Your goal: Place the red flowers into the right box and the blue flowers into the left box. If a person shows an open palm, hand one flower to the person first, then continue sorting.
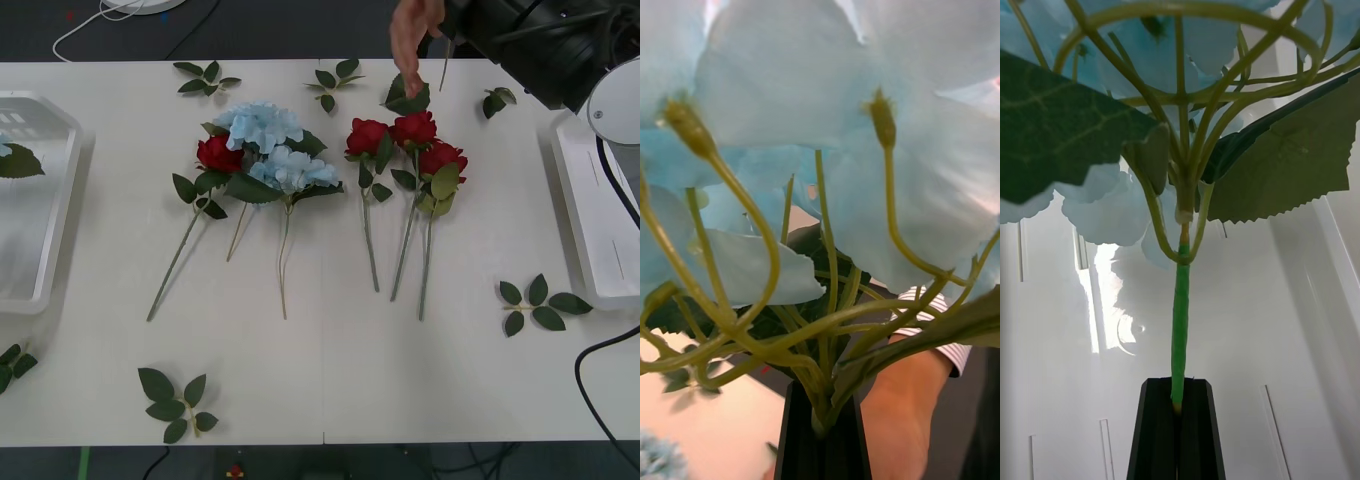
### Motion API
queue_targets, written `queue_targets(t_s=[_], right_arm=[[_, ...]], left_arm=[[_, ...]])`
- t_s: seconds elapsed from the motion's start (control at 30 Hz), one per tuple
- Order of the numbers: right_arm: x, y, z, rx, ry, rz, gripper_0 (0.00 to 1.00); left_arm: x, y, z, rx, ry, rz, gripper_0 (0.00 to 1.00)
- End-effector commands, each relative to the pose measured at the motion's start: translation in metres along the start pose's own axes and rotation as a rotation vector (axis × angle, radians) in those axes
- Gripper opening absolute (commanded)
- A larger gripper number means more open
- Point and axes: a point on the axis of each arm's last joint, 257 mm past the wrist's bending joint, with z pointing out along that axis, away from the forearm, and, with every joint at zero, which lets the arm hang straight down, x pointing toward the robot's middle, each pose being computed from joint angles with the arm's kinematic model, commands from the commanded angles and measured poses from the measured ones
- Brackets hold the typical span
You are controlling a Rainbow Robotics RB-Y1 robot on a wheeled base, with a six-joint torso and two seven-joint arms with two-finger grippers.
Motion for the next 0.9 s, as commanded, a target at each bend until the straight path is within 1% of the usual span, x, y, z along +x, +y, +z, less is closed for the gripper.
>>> queue_targets(t_s=[0.03, 0.23, 0.5, 0.53, 0.57, 0.6, 0.63, 0.9], right_arm=[[-0.027, -0.009, 0.028, 0.054, -0.066, -0.029, 0.00], [-0.019, -0.025, 0.032, 0.102, -0.061, -0.045, 0.00], [-0.018, -0.026, 0.032, 0.104, -0.060, -0.041, 0.00], [-0.018, -0.026, 0.032, 0.105, -0.061, -0.039, 0.20], [-0.018, -0.025, 0.032, 0.103, -0.061, -0.036, 0.49], [-0.018, -0.026, 0.032, 0.104, -0.062, -0.027, 0.99], [-0.018, -0.026, 0.032, 0.102, -0.063, -0.013, 1.00], [-0.018, -0.025, 0.032, 0.100, -0.065, -0.003, 1.00]], left_arm=[[-0.001, 0.001, -0.003, -0.010, -0.007, 0.036, 0.00], [-0.001, 0.001, -0.003, -0.012, -0.009, 0.037, 0.00], [-0.001, 0.001, -0.003, -0.012, -0.009, 0.037, 0.00], [-0.001, 0.001, -0.003, -0.012, -0.009, 0.037, 0.00], [-0.001, 0.001, -0.003, -0.012, -0.009, 0.037, 0.00], [-0.001, 0.001, -0.003, -0.012, -0.009, 0.037, 0.00], [-0.001, 0.001, -0.003, -0.012, -0.009, 0.037, 0.00], [-0.001, 0.001, -0.003, -0.012, -0.009, 0.037, 0.00]])
